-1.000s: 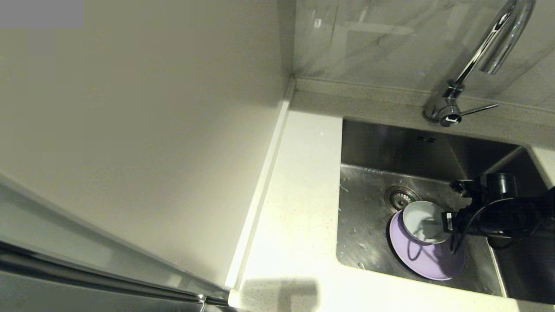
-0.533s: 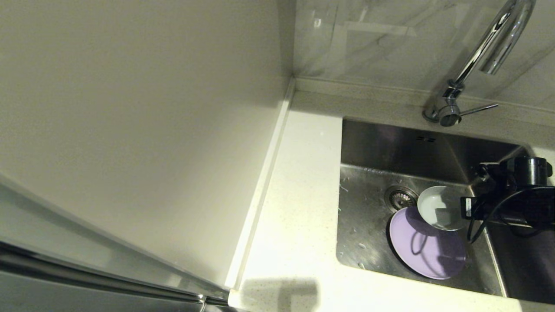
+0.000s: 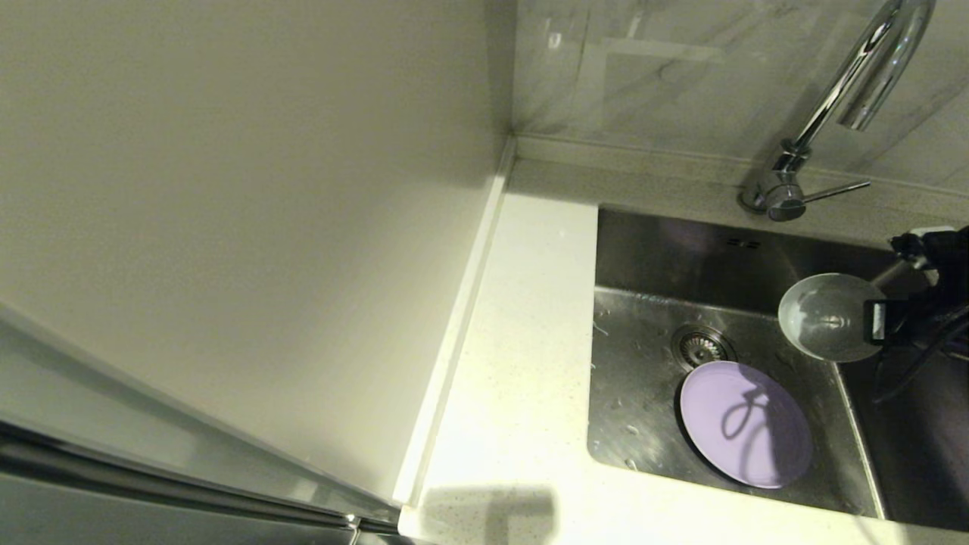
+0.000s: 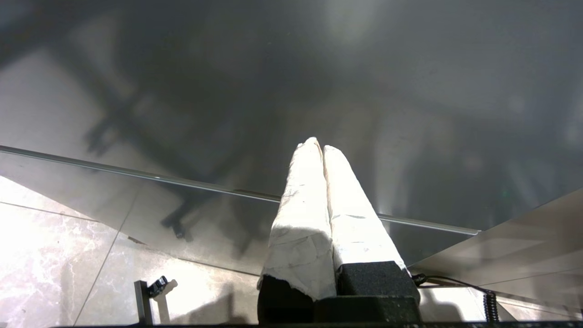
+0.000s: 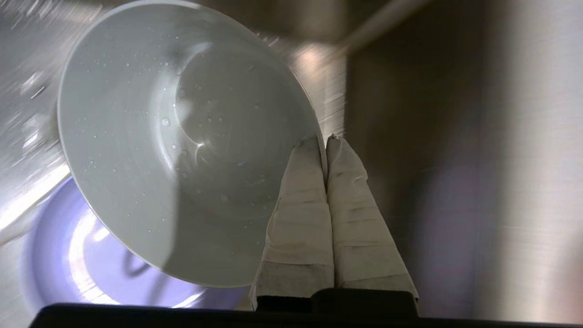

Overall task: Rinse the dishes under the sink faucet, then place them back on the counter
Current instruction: Place the bowl on the table

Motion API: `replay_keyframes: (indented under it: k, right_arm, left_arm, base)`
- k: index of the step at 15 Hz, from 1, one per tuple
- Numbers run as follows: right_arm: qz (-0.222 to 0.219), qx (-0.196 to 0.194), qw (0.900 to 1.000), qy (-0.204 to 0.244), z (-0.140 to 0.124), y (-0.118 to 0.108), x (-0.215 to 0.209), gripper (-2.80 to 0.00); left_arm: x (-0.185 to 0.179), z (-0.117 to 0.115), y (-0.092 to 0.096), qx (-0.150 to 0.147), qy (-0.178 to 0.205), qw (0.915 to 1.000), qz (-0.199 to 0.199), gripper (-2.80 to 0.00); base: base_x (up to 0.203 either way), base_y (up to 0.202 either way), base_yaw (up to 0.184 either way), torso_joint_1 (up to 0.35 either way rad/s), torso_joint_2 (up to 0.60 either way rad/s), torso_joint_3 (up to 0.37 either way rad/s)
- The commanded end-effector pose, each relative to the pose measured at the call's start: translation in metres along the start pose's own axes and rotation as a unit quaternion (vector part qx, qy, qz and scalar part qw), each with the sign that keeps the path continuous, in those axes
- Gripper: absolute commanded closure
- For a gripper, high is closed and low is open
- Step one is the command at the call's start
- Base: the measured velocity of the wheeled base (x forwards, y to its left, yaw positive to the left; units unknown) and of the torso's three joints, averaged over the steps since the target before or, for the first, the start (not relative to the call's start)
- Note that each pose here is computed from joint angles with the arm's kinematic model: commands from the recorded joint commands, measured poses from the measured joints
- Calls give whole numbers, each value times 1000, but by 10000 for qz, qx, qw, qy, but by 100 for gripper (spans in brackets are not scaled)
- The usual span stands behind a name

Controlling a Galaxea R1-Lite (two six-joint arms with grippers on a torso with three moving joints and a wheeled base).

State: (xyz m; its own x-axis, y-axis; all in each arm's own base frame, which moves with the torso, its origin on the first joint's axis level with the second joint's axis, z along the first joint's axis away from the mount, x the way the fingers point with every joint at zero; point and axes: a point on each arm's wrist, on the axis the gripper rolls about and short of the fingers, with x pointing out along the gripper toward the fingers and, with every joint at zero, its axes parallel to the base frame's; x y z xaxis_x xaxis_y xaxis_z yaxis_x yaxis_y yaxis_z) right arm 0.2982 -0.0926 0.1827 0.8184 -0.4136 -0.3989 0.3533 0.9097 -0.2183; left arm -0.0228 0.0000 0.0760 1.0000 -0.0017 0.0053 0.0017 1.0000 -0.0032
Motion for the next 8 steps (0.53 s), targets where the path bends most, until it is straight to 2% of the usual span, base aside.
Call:
replay_keyframes:
  k: [1, 4, 6, 8]
  right_arm:
    - [-333, 9, 9979, -563, 23, -15, -34, 0]
    - [-1084, -181, 9894, -951, 39, -47, -59, 0]
    - [-1703, -240, 9757, -1358, 49, -72, -75, 0]
    - [-2427, -376, 9581, -1477, 50, -100, -93, 0]
  left_arm:
    - [0, -1, 0, 1, 7, 10000, 1, 0]
    - [0, -1, 0, 3, 11, 10000, 1, 0]
    - [0, -1, 0, 1, 11, 10000, 1, 0]
    - [0, -1, 0, 1, 11, 10000, 1, 0]
  base:
    - [0, 0, 0, 0, 0, 0]
    - [0, 0, 0, 0, 0, 0]
    - [0, 0, 0, 0, 0, 0]
    - [0, 0, 0, 0, 0, 0]
